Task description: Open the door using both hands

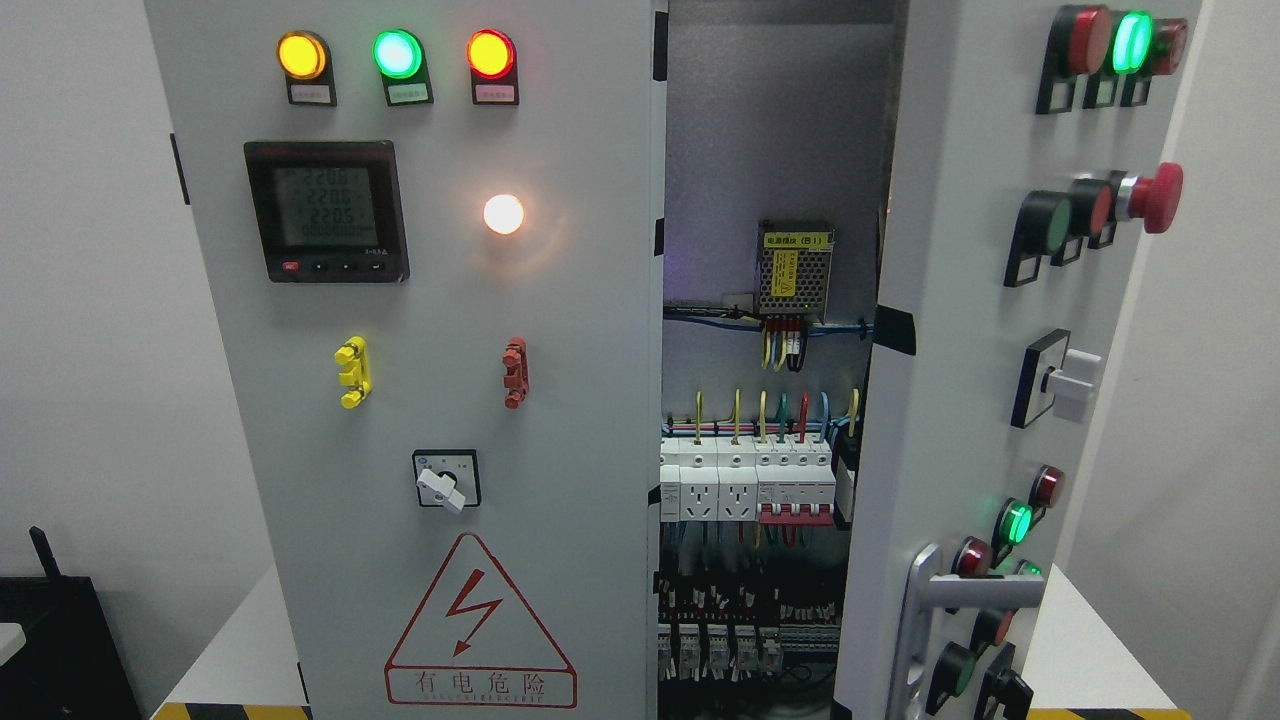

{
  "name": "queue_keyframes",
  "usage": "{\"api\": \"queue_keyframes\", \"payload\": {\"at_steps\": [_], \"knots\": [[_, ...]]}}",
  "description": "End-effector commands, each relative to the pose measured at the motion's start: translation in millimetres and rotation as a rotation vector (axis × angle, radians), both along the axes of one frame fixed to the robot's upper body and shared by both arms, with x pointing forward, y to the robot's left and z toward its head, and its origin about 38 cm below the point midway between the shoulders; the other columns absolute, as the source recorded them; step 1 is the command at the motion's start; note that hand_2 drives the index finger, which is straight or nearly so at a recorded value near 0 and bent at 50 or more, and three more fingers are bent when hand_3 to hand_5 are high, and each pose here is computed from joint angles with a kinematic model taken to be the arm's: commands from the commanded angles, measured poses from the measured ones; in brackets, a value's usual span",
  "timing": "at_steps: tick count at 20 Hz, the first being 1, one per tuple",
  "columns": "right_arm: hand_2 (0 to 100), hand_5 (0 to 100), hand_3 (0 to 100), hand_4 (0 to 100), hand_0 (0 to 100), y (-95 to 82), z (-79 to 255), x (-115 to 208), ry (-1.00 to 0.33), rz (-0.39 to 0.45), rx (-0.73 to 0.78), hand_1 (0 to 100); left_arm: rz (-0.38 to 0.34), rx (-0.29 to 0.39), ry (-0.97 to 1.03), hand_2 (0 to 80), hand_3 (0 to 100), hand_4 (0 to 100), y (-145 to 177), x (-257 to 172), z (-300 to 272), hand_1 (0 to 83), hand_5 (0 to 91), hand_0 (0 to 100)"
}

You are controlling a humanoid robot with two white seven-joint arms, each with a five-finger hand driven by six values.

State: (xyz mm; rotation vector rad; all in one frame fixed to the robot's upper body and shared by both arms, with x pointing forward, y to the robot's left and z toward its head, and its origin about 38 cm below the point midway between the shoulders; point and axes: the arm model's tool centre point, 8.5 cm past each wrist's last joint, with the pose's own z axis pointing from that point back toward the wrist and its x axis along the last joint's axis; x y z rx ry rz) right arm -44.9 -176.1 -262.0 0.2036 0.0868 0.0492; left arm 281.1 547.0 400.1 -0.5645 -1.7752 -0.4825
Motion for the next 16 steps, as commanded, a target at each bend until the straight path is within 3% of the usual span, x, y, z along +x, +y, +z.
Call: {"api": "queue_keyframes", "payload": {"at_steps": [1, 3, 8, 16], "knots": [[0, 0, 0, 0, 12, 0.0, 0.0, 0.0, -0.001, 0.0, 0.0, 39, -0.16, 0.071, 0.111, 0.0, 0, 0, -49.8, 43.3, -25.5, 38.9, 0.0, 12], [0, 0, 0, 0, 12, 0.0, 0.0, 0.0, -0.001, 0.0, 0.0, 39, -0.172, 0.061, 0.095, 0.0, 0, 0, -54.2, 44.0, -30.6, 38.9, 0.0, 12], [0, 0, 0, 0, 12, 0.0, 0.0, 0.0, -0.001, 0.0, 0.0, 39, -0.258, 0.117, 0.099, 0.0, 0, 0, -86.0, 50.9, -55.6, 38.9, 0.0, 12], [0, 0, 0, 0, 12, 0.0, 0.0, 0.0, -0.001, 0.0, 0.0, 39, -0.393, 0.089, 0.146, 0.0, 0, 0, -129.0, 75.1, -66.9, 38.9, 0.0, 12]]}}
